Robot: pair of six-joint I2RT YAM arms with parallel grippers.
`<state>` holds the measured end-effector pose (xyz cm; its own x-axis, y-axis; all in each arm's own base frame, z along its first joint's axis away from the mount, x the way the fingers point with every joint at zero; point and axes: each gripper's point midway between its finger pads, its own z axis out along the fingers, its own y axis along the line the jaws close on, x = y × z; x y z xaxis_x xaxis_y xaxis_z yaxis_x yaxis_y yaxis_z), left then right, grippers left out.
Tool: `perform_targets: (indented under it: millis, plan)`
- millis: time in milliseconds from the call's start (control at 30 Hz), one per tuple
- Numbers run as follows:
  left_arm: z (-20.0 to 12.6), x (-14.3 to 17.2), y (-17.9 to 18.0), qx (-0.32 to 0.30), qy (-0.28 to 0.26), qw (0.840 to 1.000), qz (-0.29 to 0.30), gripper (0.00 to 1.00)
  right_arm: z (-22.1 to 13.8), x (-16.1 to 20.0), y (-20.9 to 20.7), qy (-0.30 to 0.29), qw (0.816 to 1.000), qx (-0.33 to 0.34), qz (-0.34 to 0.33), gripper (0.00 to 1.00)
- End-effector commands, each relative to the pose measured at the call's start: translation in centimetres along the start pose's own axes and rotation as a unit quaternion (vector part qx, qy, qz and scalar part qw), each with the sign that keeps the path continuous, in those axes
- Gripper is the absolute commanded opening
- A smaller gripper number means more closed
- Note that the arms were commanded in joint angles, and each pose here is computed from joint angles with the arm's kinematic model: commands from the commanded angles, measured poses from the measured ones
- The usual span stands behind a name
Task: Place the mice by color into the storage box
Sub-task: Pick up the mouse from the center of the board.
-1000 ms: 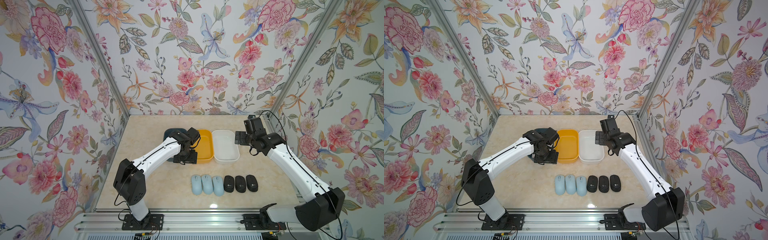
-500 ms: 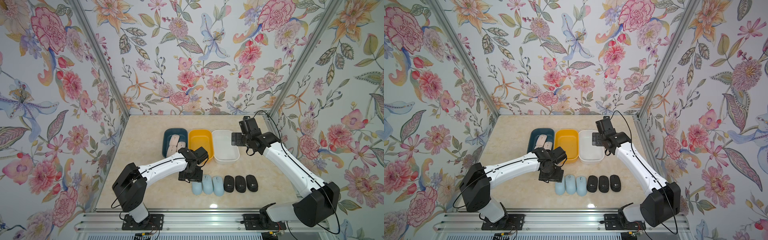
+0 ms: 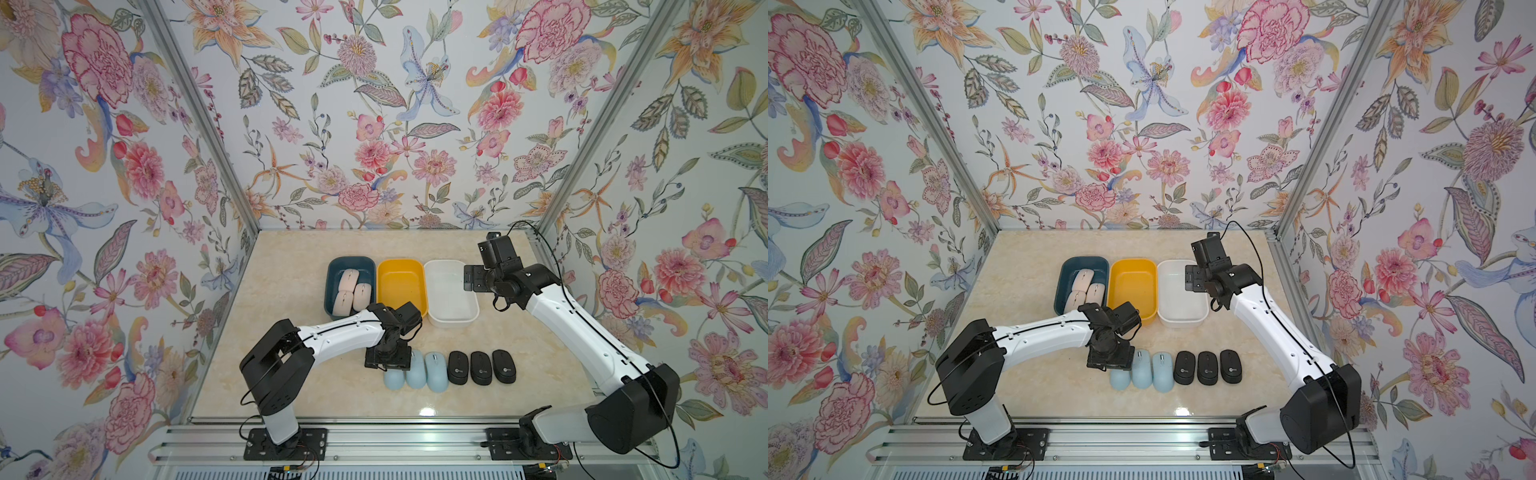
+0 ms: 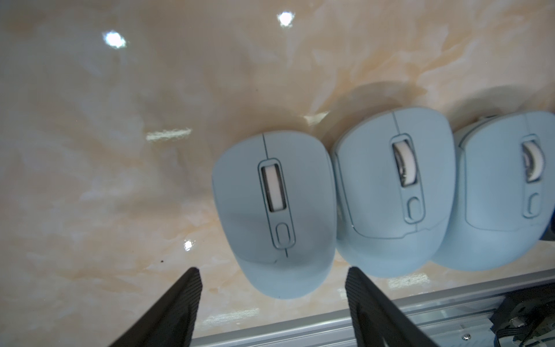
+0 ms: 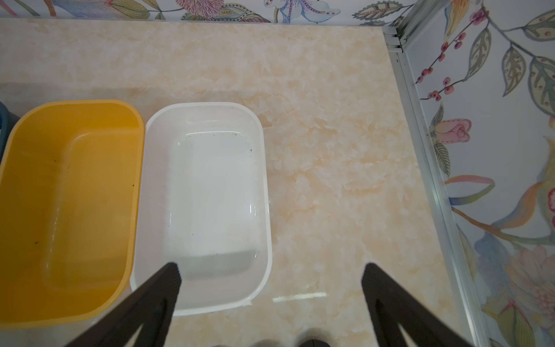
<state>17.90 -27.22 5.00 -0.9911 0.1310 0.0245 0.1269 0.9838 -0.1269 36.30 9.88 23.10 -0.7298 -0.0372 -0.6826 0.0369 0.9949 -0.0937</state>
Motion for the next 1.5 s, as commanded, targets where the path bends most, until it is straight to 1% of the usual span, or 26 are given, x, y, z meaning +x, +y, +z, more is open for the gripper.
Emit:
perform_targets:
  millis: [0,533,867,1067,1467]
  plan:
    - [0.8,0.4,-0.7,-0.002,0.011,1.000,0.003,0.79,0.0,0.0,-0.1,0.004,1.000,0.011,-0.013,0.98]
    - [2.2,0.5,0.0,-0.028,0.020,0.999,-0.012,0.78,0.4,0.1,0.1,0.006,1.000,0.010,-0.015,0.98]
    - [1.7,0.2,1.0,-0.055,0.010,0.998,-0.017,0.78,0.5,-0.4,0.3,0.002,1.000,0.008,-0.016,0.99]
    - [2.2,0.1,1.7,-0.075,0.016,0.997,-0.018,0.78,0.7,-0.4,0.4,0.004,1.000,0.006,-0.014,0.99]
    - [3.3,-0.5,1.4,-0.082,0.024,0.996,-0.002,0.72,0.8,-0.5,0.4,0.005,1.000,0.009,-0.016,0.99]
